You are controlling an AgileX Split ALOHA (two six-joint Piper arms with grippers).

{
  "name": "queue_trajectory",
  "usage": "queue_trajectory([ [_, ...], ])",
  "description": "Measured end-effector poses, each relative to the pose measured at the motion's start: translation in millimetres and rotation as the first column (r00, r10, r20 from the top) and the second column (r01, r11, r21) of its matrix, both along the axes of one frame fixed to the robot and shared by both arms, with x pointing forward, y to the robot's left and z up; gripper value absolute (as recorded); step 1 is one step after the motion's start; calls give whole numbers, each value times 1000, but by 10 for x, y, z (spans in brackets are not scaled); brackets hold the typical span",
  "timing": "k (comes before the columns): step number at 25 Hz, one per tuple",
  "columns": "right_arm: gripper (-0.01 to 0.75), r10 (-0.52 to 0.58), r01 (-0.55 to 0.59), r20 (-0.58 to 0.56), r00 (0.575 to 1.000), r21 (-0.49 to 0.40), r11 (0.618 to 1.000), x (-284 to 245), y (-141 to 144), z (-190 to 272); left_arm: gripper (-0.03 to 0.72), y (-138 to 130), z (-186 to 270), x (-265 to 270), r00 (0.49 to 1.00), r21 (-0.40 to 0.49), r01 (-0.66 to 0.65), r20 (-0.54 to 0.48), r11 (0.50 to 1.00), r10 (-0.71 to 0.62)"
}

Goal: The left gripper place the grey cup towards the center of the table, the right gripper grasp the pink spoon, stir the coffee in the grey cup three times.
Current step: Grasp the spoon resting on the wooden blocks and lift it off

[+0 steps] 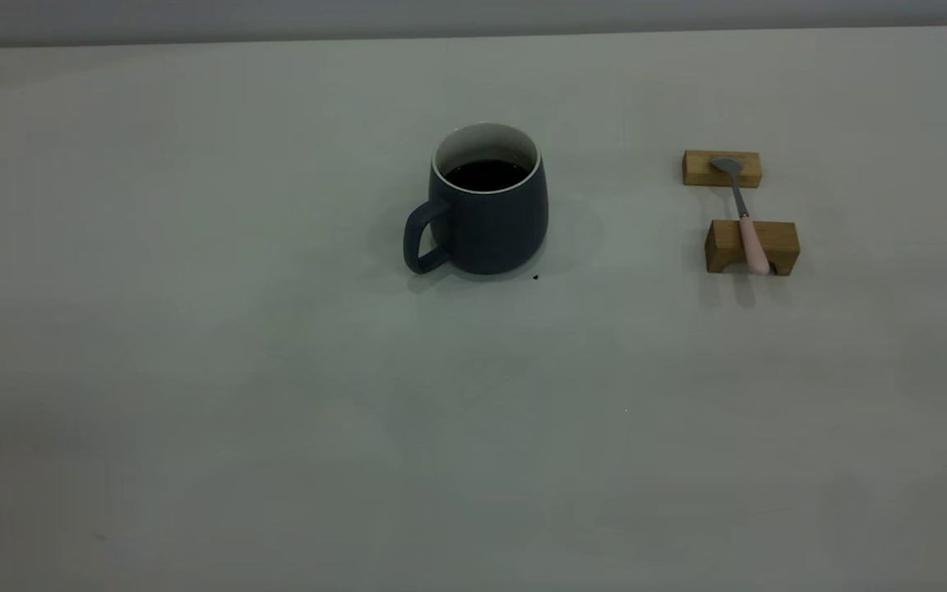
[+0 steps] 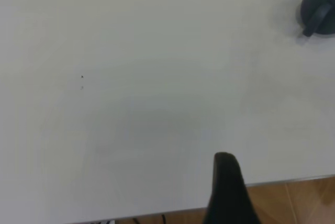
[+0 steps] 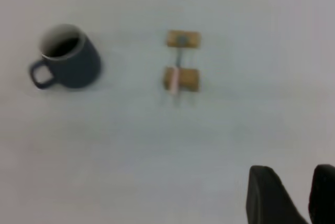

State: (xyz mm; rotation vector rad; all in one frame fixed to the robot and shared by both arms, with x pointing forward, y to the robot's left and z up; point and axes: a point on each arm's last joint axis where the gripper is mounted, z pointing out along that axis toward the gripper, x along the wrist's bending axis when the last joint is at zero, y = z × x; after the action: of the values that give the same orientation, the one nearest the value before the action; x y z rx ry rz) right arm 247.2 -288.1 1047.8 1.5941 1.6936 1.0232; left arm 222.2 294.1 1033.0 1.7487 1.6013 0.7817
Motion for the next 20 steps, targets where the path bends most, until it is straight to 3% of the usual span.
queue_trajectory([
  [5, 302, 19, -20, -59, 998, -3, 1000, 510, 27, 64, 568, 0, 0, 0, 1000, 0, 0, 0, 1000, 0],
  [12, 442, 77, -64, -209, 975, 69, 996, 1321, 121, -168, 568, 0, 0, 0, 1000, 0, 0, 0, 1000, 0],
  [20, 530, 231, -200, -407, 884, 117, 973, 2185, 342, -540, 568, 0, 0, 0, 1000, 0, 0, 0, 1000, 0],
])
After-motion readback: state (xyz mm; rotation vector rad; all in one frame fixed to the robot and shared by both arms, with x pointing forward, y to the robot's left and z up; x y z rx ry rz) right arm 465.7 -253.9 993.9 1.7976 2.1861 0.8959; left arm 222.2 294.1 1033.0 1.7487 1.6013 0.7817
